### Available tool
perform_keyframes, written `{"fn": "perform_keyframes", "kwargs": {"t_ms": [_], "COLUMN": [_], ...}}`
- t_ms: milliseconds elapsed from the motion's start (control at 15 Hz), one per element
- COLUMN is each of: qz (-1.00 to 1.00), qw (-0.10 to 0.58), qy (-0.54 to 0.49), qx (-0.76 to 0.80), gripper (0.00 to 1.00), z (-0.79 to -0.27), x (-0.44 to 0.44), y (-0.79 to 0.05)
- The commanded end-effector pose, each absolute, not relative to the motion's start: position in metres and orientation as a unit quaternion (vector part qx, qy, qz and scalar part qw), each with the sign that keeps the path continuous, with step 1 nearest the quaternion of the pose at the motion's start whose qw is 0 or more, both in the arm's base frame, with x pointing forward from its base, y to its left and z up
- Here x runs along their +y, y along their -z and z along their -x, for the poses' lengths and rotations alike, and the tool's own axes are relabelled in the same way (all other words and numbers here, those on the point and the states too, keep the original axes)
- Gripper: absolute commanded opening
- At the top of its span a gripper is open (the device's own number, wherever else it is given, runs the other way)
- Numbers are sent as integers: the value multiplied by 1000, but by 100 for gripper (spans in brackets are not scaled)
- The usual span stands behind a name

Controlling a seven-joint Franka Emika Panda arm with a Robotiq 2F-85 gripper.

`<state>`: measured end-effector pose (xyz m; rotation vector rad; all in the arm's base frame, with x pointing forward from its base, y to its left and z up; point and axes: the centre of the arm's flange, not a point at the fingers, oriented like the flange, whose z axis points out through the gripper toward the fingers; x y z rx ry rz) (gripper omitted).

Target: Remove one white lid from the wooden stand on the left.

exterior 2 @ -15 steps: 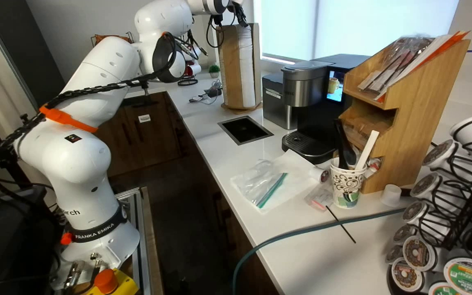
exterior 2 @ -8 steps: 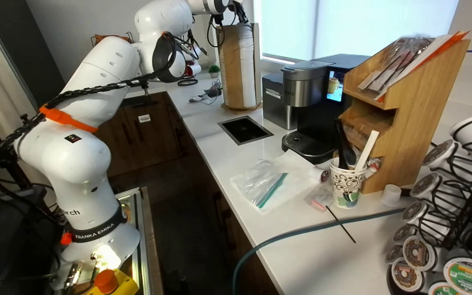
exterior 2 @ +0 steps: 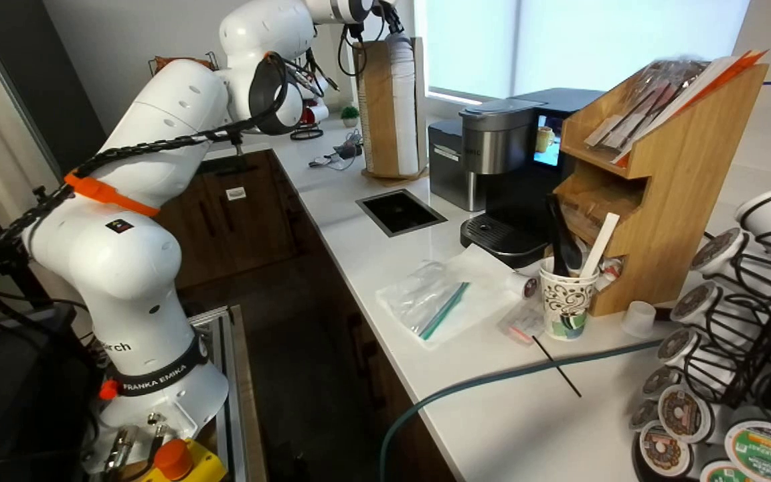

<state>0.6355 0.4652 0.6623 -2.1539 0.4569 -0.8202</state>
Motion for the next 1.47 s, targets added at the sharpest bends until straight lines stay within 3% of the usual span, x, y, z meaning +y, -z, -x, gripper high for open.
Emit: {"fn": "perform_keyframes", "kwargs": {"t_ms": [0,333,533,600,667,733,933,1133,1267,1333,1400], "qz": [822,789,810,808,812,817,826,844,850,845,847], "qw": [428,472,443,413,387,360,282,198,182,206,201], "qy": [340,363,339,374,390,406,448,464,464,462,462], "qx": [161,151,179,192,197,196,193,181,168,174,170], "gripper": [0,0,0,0,5,28,37,60,76,59,66], "z": [-648,-638,-633,-628,-628,-629,-634,-632,-626,-620,-618], "x": [489,494,491,488,487,489,493,499,501,483,486], "y": [-676,-686,-685,-686,-686,-685,-678,-669,-669,-656,-655]}}
